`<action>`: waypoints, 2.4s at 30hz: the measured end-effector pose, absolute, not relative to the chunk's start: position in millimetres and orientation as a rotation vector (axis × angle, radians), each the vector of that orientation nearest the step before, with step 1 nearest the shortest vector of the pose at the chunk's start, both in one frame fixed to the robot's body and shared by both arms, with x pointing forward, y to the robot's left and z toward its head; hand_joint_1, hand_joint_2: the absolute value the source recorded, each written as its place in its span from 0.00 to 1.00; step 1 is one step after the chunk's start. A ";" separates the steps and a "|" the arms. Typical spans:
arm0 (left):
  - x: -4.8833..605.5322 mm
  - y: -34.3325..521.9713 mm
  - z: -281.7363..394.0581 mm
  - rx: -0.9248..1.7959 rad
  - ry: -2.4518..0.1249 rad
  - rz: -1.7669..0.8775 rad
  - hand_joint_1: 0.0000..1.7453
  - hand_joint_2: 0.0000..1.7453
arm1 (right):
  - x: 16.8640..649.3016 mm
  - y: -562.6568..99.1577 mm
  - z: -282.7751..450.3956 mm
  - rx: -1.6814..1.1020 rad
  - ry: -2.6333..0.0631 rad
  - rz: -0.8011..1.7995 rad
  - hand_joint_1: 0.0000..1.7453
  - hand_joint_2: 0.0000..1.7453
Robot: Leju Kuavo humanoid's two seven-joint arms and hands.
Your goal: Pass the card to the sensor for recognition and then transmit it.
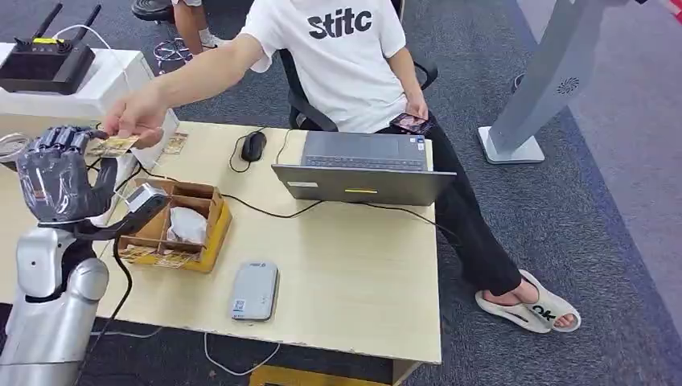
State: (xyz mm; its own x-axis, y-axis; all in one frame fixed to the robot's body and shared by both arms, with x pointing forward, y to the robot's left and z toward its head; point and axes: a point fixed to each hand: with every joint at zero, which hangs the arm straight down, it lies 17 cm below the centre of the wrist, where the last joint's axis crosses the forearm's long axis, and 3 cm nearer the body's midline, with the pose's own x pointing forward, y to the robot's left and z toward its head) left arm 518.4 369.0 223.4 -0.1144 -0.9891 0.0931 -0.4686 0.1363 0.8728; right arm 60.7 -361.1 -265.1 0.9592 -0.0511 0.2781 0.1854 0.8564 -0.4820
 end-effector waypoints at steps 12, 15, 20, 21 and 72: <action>514.5 370.0 208.6 1.397 -1.665 -0.924 1.00 1.00 | 59.1 -359.3 -265.7 -0.523 -0.263 -0.113 0.00 1.00; 512.9 365.7 201.0 1.372 -1.663 -0.945 1.00 1.00 | 59.3 -358.7 -265.9 -0.520 -0.264 -0.110 0.00 1.00; 505.1 327.3 184.3 1.270 -1.713 -1.032 1.00 1.00 | 59.8 -358.3 -266.0 -0.519 -0.263 -0.096 0.00 1.00; 502.9 314.9 181.0 1.245 -1.724 -1.054 1.00 1.00 | 60.1 -358.1 -266.0 -0.519 -0.264 -0.094 0.00 1.00; 399.7 164.1 18.6 0.767 -1.501 -1.373 1.00 1.00 | 59.9 -340.5 -267.4 -0.494 -0.262 -0.088 0.00 1.00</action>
State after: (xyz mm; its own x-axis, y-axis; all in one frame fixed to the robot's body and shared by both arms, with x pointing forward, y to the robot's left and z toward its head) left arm 399.7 164.1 18.6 -0.3721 -0.9018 0.2195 0.1389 0.1797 0.9739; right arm 59.9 -340.5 -267.4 0.9627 -0.0205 0.2698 0.1467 0.8775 -0.4566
